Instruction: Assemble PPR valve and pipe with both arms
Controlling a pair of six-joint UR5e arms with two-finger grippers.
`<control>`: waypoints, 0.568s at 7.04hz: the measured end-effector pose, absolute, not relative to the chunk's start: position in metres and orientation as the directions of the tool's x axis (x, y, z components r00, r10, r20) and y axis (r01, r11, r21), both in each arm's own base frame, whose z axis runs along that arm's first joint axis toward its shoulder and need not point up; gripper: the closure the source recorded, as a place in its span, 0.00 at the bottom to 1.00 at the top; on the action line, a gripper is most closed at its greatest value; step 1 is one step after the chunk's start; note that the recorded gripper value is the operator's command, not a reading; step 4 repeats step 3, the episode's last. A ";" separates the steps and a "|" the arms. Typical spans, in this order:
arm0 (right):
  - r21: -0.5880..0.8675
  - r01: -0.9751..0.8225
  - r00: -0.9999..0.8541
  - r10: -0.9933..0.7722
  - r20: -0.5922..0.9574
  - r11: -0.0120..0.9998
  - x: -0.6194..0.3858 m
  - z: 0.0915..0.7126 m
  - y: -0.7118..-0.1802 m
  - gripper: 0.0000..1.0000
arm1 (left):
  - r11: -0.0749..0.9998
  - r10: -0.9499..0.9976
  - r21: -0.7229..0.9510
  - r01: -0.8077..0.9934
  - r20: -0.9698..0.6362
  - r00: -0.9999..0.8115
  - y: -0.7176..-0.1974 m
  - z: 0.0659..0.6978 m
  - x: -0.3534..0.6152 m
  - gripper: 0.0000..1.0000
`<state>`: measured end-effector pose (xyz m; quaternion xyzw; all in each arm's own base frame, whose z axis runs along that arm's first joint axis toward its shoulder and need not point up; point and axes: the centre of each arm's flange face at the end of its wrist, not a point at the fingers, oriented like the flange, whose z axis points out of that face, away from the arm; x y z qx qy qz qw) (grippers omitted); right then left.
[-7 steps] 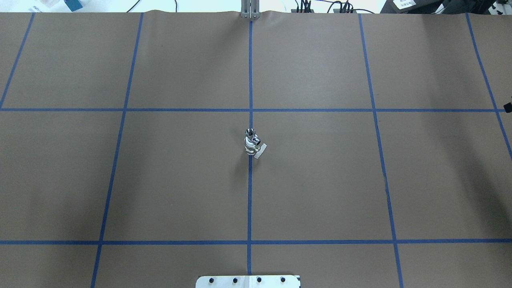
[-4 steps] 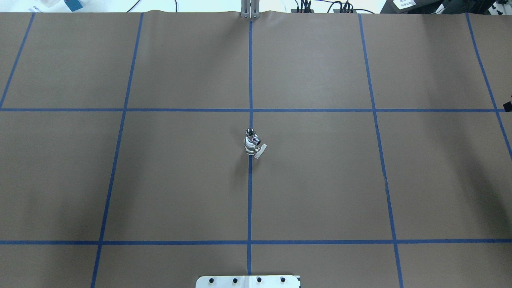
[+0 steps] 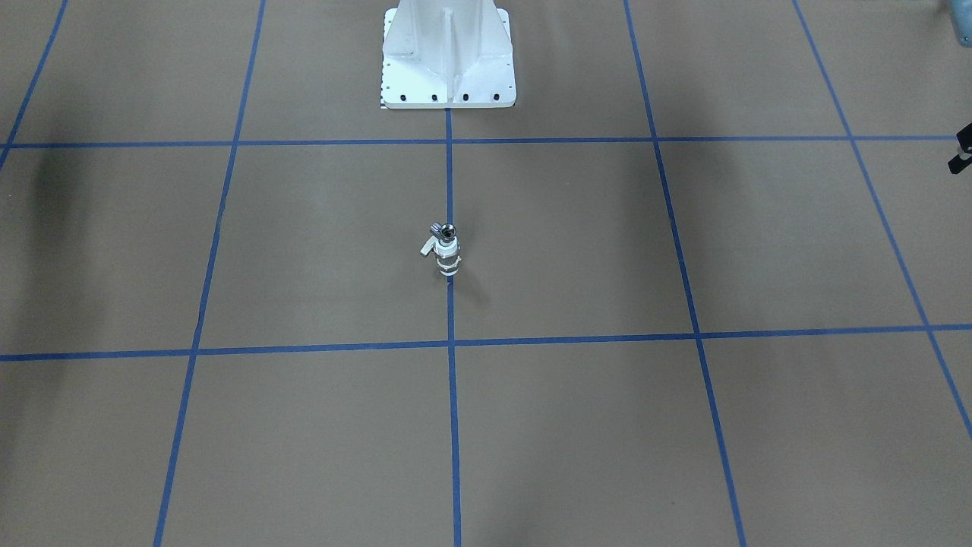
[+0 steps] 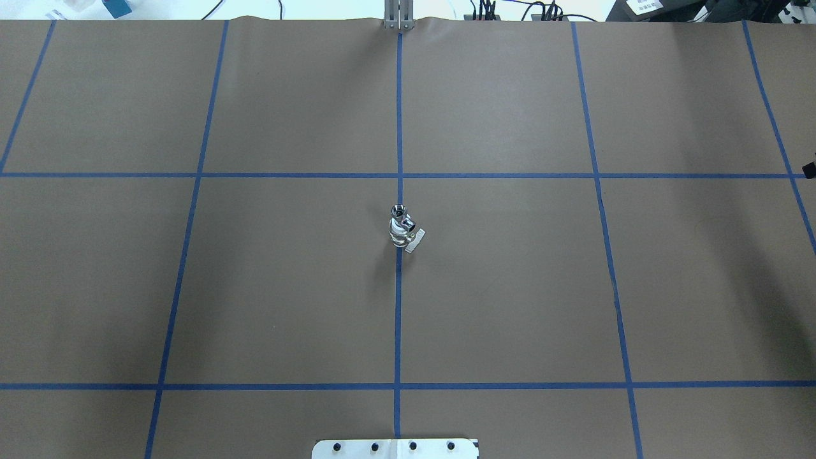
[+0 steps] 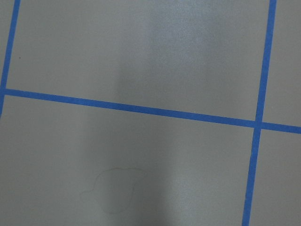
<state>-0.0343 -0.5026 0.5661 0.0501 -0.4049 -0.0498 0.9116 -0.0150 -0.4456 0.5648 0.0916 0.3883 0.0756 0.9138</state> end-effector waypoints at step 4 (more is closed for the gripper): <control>0.134 0.050 0.667 -0.133 0.733 0.990 -0.034 0.565 -0.503 0.01 | 0.970 0.212 0.235 -0.062 -0.694 0.688 -0.445 0.559 -0.016 0.00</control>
